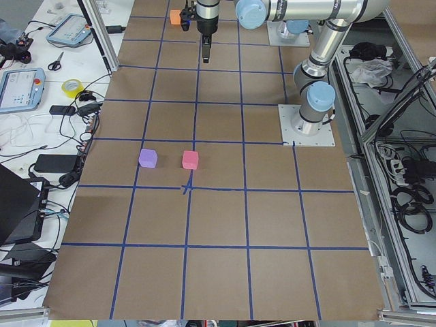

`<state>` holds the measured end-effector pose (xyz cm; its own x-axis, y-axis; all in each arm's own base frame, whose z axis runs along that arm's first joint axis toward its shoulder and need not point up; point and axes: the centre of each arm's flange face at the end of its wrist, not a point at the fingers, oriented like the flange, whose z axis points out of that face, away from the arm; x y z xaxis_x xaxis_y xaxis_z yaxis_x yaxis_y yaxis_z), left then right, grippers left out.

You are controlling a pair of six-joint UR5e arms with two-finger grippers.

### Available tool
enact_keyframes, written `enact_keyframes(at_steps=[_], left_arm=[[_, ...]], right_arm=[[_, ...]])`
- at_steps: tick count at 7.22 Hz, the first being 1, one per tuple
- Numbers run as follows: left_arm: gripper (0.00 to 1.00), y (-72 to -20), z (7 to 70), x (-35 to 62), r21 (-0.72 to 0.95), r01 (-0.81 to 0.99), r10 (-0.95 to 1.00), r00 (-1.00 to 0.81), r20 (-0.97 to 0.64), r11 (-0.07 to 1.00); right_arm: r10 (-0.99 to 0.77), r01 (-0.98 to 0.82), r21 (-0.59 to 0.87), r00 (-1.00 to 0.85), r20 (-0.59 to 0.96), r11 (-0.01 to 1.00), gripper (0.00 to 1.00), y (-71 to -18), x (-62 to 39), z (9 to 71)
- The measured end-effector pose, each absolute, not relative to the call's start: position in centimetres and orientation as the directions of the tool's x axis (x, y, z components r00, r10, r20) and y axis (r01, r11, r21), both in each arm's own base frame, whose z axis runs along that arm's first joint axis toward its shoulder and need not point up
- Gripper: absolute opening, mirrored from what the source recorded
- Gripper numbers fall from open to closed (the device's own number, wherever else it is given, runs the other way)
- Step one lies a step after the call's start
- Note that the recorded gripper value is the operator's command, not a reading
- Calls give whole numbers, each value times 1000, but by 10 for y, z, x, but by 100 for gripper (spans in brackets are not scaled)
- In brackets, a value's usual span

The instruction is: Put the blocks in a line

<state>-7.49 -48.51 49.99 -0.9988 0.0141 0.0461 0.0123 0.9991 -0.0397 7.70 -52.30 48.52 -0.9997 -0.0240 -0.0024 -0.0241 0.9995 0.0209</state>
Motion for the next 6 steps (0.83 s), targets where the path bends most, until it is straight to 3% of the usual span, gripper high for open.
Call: enact_keyframes(at_steps=[6], left_arm=[[100, -462, 514, -82, -71, 27, 29, -999, 33, 997]], right_arm=[[-118, -121, -95, -992, 39, 988, 100, -642, -38, 358]])
